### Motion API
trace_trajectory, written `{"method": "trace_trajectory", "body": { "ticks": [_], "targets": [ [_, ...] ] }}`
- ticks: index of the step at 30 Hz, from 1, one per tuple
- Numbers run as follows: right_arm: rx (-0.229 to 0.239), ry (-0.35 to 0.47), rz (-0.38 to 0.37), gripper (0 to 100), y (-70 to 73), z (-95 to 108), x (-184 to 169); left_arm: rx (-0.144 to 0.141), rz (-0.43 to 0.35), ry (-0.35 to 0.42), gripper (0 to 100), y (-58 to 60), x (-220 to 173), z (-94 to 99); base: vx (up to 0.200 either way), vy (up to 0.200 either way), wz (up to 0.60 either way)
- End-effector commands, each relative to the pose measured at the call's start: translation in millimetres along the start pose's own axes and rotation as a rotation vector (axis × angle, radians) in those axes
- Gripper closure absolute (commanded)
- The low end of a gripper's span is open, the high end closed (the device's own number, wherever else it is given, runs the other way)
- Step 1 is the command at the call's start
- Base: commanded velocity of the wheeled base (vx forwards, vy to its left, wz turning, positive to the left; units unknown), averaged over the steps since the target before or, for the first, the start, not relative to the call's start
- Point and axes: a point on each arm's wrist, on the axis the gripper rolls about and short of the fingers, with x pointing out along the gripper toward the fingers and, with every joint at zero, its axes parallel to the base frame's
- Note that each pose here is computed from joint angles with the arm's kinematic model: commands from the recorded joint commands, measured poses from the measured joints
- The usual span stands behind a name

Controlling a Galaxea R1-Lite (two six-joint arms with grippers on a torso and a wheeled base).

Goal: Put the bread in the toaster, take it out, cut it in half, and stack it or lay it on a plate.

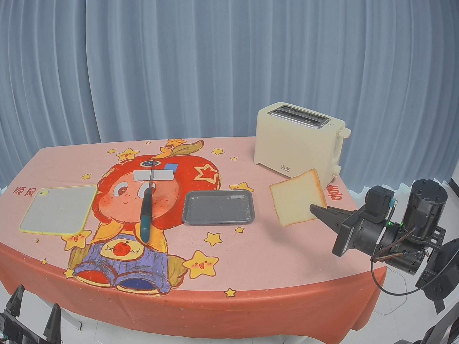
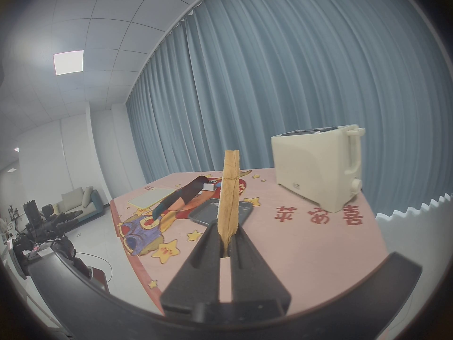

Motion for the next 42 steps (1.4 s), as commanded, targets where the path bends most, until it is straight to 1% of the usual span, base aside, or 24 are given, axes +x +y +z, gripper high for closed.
{"method": "trace_trajectory", "body": {
  "ticks": [1, 6, 10, 13, 18, 26, 30, 34, 36, 39, 42],
  "targets": [
    [-0.004, -0.016, 0.002, 100, 0.1, 2.6, -1.4, -0.001, 0.0, 0.002, 0, 0.0, 0.1, -5.3, 0.0, 0.0, 0.0],
    [-0.019, -0.056, 0.004, 100, -1.3, 4.8, -2.0, -0.001, 0.0, 0.002, 0, 0.0, 0.1, -5.3, 0.0, 0.0, 0.0],
    [-0.045, -0.088, -0.018, 100, -7.6, 9.2, -3.4, -0.001, 0.0, 0.002, 0, 0.0, 0.1, -5.3, 0.0, 0.0, 0.0],
    [-0.056, -0.103, -0.031, 100, -11.3, 12.5, -5.1, -0.001, 0.0, 0.002, 0, 0.0, 0.1, -5.3, 0.0, 0.0, 0.0],
    [-0.078, -0.121, -0.023, 100, -10.5, 16.8, -8.5, -0.001, 0.0, 0.002, 0, 0.0, 0.1, -5.3, 0.0, 0.0, 0.0],
    [-0.082, -0.153, -0.033, 100, -12.2, 23.7, -13.1, -0.001, 0.0, 0.002, 0, 0.0, 0.1, -5.3, 0.0, 0.0, 0.0],
    [-0.08, -0.159, -0.054, 100, -17.2, 25.3, -13.2, -0.001, 0.0, 0.002, 0, 0.0, 0.1, -5.3, 0.0, 0.0, 0.0],
    [-0.079, -0.16, -0.06, 100, -18.6, 25.6, -13.4, -0.001, 0.0, 0.002, 0, 0.0, 0.1, -5.3, 0.0, 0.0, 0.0],
    [-0.088, -0.161, -0.062, 100, -18.9, 26.0, -13.8, -0.001, 0.0, 0.002, 0, 0.0, 0.1, -5.3, 0.0, 0.0, 0.0],
    [-0.103, -0.161, -0.081, 100, -23.3, 26.2, -14.8, -0.001, 0.0, 0.002, 0, 0.0, 0.1, -5.3, 0.0, 0.0, 0.0],
    [-0.115, -0.172, -0.084, 100, -23.5, 28.5, -17.1, -0.001, 0.0, 0.002, 0, 0.0, 0.1, -5.3, 0.0, 0.0, 0.0]
  ]
}}
